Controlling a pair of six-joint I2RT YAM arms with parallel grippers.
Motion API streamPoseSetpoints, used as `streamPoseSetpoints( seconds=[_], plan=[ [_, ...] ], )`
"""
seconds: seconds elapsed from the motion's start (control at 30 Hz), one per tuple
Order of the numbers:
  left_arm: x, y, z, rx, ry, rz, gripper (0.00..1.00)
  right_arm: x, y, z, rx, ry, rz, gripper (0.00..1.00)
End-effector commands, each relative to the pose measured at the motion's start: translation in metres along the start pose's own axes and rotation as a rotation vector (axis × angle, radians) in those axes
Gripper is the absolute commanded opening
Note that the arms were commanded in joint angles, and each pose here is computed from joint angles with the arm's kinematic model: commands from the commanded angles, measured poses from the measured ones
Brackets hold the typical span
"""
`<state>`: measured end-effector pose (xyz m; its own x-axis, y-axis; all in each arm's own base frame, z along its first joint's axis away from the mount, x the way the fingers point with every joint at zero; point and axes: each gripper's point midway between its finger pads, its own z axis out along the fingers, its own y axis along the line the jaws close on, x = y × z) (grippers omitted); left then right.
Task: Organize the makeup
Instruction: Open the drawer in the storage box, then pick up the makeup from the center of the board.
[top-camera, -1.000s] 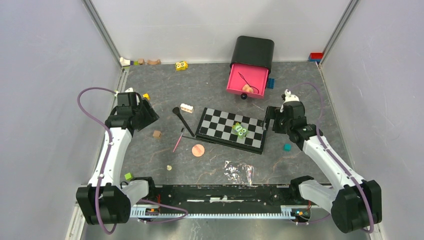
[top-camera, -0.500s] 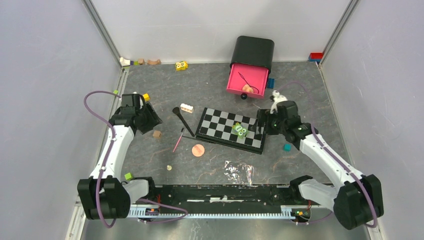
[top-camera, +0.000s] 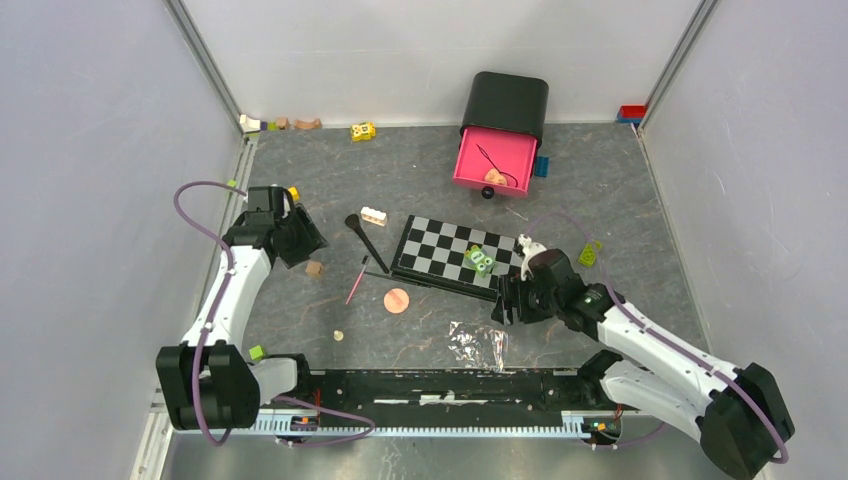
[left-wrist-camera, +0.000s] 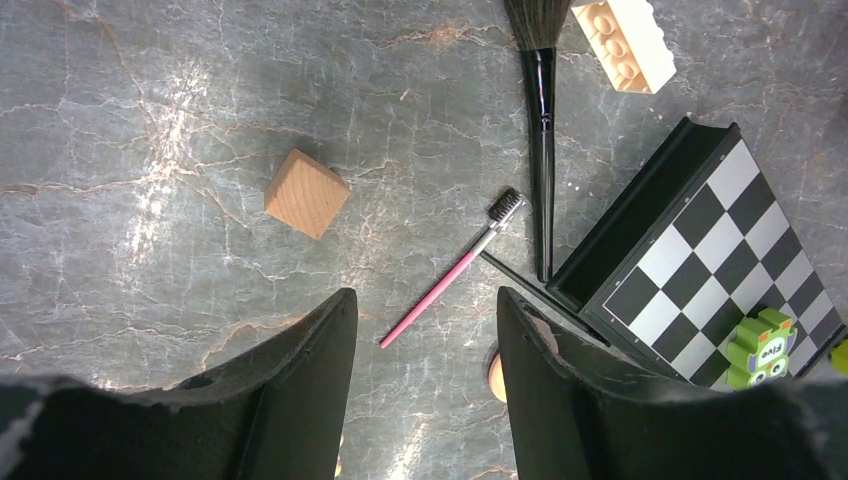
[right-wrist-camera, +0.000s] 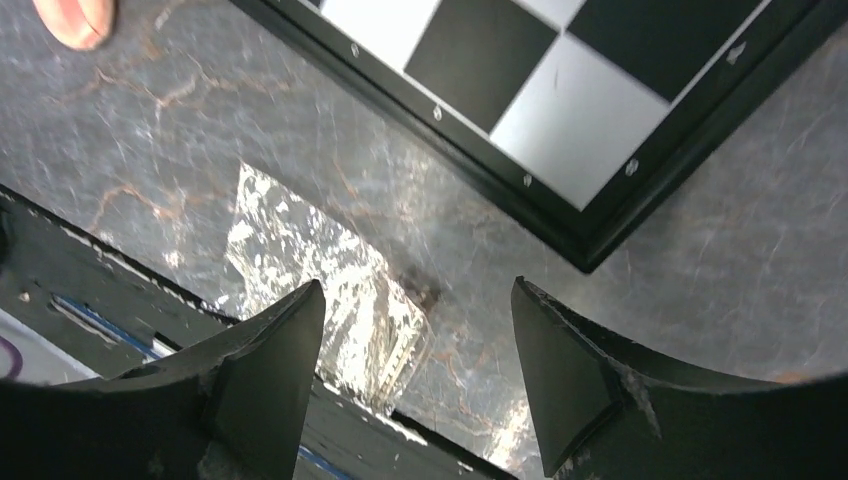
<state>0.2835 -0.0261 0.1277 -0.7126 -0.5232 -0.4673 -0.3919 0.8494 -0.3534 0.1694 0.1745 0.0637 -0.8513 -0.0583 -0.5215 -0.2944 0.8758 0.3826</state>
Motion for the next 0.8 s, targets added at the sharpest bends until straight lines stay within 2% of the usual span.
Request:
streamPoseSetpoints(
  seconds=[0.0, 0.2, 0.3, 0.77],
  plan=[
    [-0.009, -0.011, 0.002, 0.043, -0.016, 0.029, 0.60, 0.023, 0.007, -0.005, -0.052, 0.055, 0.039, 0.75],
    [-0.006, -0.009, 0.007, 0.037, -0.009, 0.033, 0.60, 0.050, 0.006, 0.001, -0.093, 0.127, 0.046, 0.75],
    [-0.006, -0.009, 0.009, 0.038, -0.006, 0.035, 0.60, 0.055, 0.003, 0.006, -0.087, 0.140, 0.044, 0.73],
    [-0.007, -0.011, 0.009, 0.045, -0.005, 0.041, 0.59, 0.067, 0.000, 0.017, -0.083, 0.175, 0.031, 0.40]
  ],
)
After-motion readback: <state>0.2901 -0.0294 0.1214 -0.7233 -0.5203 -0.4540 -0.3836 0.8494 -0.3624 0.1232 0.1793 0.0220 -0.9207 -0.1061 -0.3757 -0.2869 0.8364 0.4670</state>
